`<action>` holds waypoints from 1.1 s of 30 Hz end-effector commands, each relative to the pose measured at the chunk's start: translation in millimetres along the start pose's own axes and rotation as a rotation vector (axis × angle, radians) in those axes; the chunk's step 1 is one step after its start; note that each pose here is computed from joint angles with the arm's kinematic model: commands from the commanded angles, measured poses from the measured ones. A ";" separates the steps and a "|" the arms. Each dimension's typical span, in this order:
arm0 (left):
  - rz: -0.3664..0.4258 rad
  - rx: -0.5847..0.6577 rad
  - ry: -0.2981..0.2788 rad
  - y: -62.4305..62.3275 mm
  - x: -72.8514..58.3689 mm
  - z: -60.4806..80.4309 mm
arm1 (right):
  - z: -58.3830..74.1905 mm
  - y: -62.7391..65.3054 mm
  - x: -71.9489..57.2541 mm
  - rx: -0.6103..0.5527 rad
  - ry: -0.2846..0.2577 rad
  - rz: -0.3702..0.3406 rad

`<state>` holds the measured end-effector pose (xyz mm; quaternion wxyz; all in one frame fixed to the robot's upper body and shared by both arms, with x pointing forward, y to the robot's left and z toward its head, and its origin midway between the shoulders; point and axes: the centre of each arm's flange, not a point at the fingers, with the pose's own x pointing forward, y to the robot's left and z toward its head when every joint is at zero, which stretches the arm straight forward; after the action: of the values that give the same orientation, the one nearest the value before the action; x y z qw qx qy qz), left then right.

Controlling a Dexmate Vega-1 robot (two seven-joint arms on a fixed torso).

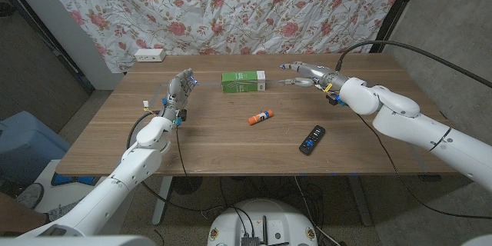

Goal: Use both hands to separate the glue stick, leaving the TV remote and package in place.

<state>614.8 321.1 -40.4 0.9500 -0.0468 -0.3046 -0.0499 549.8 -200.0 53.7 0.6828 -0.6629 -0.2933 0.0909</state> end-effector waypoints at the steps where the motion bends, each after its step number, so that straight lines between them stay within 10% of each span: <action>1: 0.017 0.006 -0.008 3.3 2.2 2.7 | 17.5 -9.2 6.2 -0.152 -0.003 0.114; 33: 0.040 0.018 0.003 0.5 5.1 -3.1 | 64.2 -5.1 22.8 -0.312 0.044 0.280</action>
<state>620.3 321.7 -37.8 0.9503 -0.0438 -0.3067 -0.0322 538.8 -156.1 63.8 0.5779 -0.7794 -0.2082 0.1232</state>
